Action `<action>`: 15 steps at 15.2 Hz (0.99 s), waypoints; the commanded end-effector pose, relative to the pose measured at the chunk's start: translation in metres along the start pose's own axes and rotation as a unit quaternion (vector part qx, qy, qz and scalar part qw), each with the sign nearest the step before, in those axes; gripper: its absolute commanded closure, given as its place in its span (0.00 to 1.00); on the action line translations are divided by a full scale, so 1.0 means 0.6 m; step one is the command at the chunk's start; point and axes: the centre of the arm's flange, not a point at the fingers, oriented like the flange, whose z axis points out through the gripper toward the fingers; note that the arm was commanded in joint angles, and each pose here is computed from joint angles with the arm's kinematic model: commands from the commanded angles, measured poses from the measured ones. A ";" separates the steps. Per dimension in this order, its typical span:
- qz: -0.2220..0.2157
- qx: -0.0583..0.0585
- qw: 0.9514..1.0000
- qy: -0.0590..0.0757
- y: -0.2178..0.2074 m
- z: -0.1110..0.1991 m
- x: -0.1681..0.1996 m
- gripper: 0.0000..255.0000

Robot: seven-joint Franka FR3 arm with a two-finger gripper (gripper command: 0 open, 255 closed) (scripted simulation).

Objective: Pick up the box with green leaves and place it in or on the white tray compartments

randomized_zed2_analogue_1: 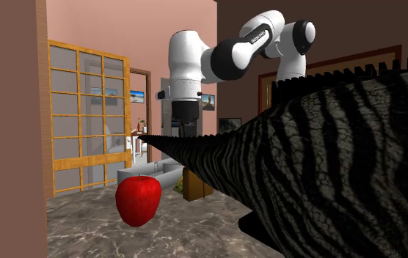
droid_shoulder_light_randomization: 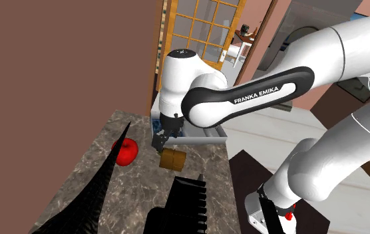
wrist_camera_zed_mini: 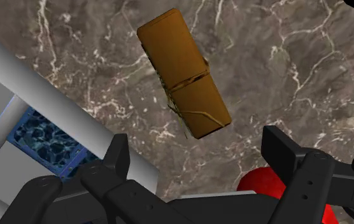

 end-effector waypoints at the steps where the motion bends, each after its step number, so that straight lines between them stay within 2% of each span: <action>1: -0.001 0.000 1.000 0.001 -0.010 0.019 0.000 0.00; 7: -0.001 0.000 1.000 0.001 -0.010 0.068 0.000 0.00; 14: -0.001 0.000 1.000 0.001 -0.010 0.068 0.000 0.00; 15: -0.001 0.000 1.000 0.001 -0.010 0.068 0.000 1.00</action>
